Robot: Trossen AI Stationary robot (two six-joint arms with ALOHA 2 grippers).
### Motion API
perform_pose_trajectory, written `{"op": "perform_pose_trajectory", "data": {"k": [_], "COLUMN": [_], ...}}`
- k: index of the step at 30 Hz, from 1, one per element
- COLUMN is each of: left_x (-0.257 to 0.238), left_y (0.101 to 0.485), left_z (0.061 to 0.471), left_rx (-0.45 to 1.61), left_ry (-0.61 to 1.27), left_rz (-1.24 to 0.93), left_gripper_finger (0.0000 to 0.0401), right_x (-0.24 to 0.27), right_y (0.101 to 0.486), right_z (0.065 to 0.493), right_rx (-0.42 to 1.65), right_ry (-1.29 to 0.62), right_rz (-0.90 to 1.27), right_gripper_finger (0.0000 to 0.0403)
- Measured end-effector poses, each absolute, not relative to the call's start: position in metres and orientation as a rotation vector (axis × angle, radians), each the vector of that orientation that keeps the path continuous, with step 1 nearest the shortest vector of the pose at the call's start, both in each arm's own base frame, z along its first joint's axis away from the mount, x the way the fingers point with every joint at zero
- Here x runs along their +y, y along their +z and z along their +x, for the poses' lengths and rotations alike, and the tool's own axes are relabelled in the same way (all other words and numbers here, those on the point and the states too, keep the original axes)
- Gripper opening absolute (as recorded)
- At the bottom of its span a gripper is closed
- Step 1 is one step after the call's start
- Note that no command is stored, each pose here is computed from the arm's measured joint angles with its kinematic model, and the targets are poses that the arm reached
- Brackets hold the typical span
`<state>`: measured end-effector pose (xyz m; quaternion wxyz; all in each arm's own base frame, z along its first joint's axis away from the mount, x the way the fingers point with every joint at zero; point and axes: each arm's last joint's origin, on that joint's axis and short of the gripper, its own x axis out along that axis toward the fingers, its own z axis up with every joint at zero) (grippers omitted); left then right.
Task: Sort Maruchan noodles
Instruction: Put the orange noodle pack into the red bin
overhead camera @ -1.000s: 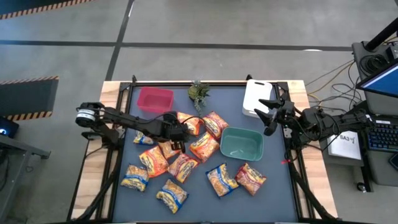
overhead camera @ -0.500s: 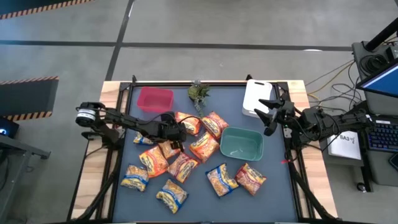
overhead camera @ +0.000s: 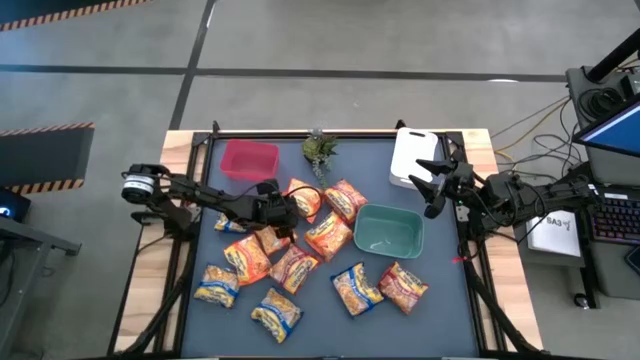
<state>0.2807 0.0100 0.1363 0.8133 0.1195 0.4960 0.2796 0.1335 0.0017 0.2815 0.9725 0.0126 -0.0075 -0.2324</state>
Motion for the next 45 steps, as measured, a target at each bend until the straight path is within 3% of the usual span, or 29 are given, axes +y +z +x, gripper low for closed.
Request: {"op": "perform_pose_trajectory", "data": {"k": [5,21,45], "left_x": [0.01,0.009,-0.021], "left_y": [0.136,0.164,0.228], "left_z": [0.281,0.289,0.286], "left_rx": [1.055,1.119,1.05], "left_ry": [0.602,0.593,0.54], "left_rz": [0.244,0.266,0.258], "left_gripper_finger": [0.0006,0.0,0.0], "right_x": [0.002,0.002,0.002], "right_y": [0.282,0.281,0.28], "right_z": [0.134,0.134,0.134], "right_rx": [-0.015,-0.014,0.002], "right_ry": [-0.469,-0.469,-0.47], "right_rz": [0.025,0.025,0.019], "right_gripper_finger": [0.0233,0.0233,0.0233]}}
